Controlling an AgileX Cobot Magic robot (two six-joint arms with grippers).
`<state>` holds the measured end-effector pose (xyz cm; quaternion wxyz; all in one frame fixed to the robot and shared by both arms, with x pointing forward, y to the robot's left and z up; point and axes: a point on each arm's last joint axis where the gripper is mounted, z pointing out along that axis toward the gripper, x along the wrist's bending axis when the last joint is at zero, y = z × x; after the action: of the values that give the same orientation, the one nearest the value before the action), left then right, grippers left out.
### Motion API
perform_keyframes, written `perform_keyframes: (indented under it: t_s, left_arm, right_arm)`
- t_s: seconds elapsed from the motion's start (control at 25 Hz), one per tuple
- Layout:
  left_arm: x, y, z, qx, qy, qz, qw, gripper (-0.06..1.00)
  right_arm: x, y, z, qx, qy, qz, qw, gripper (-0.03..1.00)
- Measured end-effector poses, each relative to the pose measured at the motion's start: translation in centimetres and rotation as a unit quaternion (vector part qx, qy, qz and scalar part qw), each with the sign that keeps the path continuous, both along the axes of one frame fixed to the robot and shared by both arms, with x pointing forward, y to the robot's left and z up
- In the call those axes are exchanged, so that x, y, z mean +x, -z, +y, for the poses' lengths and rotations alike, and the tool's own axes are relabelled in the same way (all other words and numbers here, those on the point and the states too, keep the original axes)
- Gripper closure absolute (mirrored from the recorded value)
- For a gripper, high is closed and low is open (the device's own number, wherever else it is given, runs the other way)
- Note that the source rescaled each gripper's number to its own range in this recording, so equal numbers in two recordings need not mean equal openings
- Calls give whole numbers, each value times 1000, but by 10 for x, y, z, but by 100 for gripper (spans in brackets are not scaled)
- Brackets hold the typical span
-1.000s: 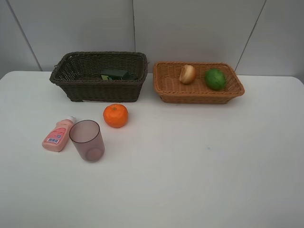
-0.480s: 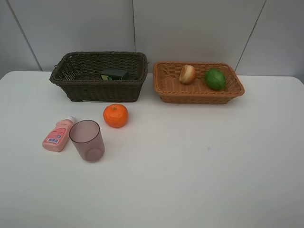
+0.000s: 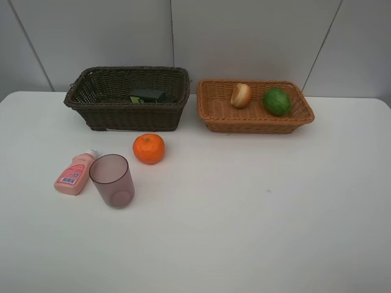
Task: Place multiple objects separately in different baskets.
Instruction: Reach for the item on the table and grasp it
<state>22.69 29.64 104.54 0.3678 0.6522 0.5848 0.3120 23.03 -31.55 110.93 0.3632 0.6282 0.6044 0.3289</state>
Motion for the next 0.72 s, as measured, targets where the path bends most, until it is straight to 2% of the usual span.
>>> perform_keyframes:
  t_s: [0.24, 0.4, 0.72]
  left_arm:
    - [0, 0, 0, 0, 0, 0, 1000, -5]
    - [0, 0, 0, 0, 0, 0, 1000, -5]
    - [0, 0, 0, 0, 0, 0, 1000, -5]
  right_arm:
    - [-5, 26, 6, -20, -55, -7, 998, 5]
    - [3, 44, 10, -14, -69, 15, 997, 5]
    - [12, 51, 13, -26, -98, -8, 995, 5]
